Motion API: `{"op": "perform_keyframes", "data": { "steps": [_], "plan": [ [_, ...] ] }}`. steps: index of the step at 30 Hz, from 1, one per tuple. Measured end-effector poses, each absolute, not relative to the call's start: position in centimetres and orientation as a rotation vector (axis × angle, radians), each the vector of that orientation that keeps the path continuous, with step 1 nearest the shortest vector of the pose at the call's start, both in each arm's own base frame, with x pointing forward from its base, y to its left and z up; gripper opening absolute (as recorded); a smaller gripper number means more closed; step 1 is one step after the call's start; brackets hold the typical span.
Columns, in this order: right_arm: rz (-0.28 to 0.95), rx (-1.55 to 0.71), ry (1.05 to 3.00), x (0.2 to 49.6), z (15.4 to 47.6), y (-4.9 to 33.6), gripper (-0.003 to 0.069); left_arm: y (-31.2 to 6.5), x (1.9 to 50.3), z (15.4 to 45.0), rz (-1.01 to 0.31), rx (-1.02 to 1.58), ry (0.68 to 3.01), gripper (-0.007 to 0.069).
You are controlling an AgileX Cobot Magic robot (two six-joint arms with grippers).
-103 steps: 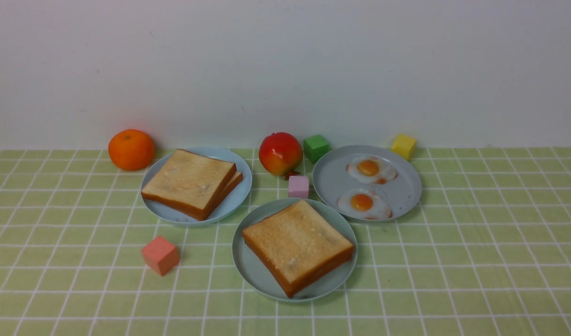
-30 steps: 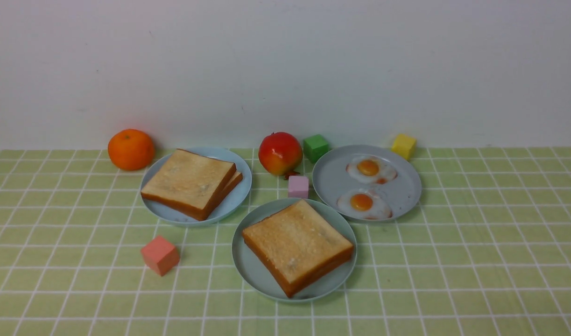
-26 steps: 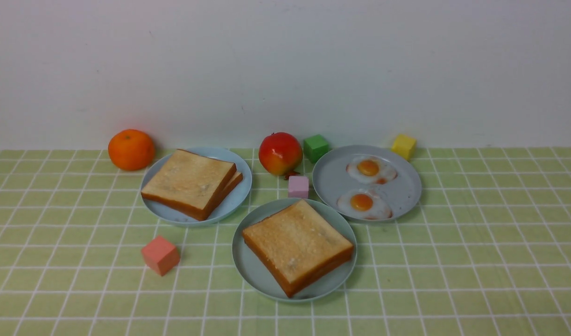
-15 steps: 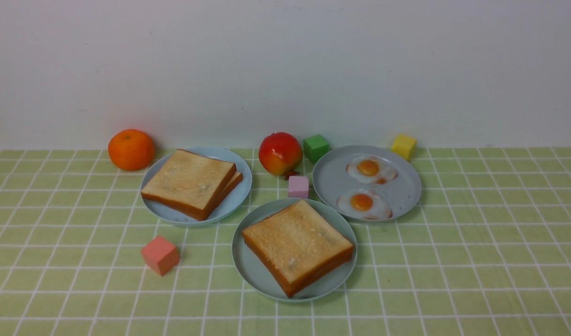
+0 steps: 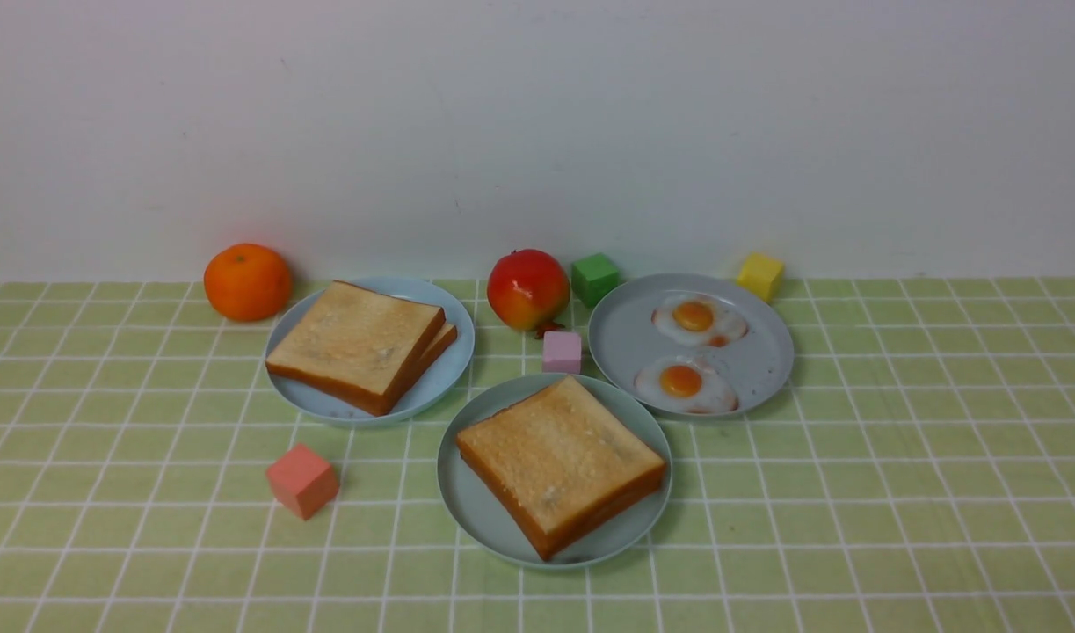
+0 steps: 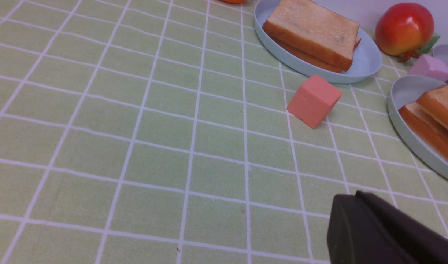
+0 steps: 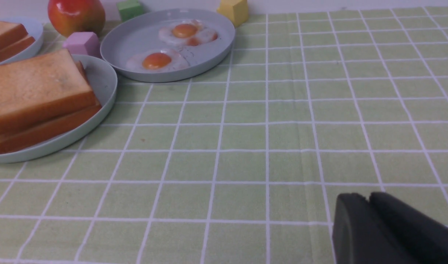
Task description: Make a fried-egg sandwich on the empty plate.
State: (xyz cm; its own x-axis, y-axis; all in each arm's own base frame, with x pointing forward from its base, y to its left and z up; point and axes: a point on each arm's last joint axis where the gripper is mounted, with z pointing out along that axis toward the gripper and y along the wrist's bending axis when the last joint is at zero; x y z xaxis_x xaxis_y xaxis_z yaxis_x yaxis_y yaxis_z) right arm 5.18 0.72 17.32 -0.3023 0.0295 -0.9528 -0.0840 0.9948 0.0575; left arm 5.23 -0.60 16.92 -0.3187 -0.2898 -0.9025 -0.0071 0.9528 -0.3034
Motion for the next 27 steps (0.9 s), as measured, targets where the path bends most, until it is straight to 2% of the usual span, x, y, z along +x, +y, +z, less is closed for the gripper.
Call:
{"op": "perform_keyframes", "data": {
  "steps": [27],
  "plan": [
    [0.111,-0.04,1.875,5.18,17.32,0.72,0.0095,-0.6,5.23,16.92,-0.287,-0.216,1.879,0.0014]
  ]
}}
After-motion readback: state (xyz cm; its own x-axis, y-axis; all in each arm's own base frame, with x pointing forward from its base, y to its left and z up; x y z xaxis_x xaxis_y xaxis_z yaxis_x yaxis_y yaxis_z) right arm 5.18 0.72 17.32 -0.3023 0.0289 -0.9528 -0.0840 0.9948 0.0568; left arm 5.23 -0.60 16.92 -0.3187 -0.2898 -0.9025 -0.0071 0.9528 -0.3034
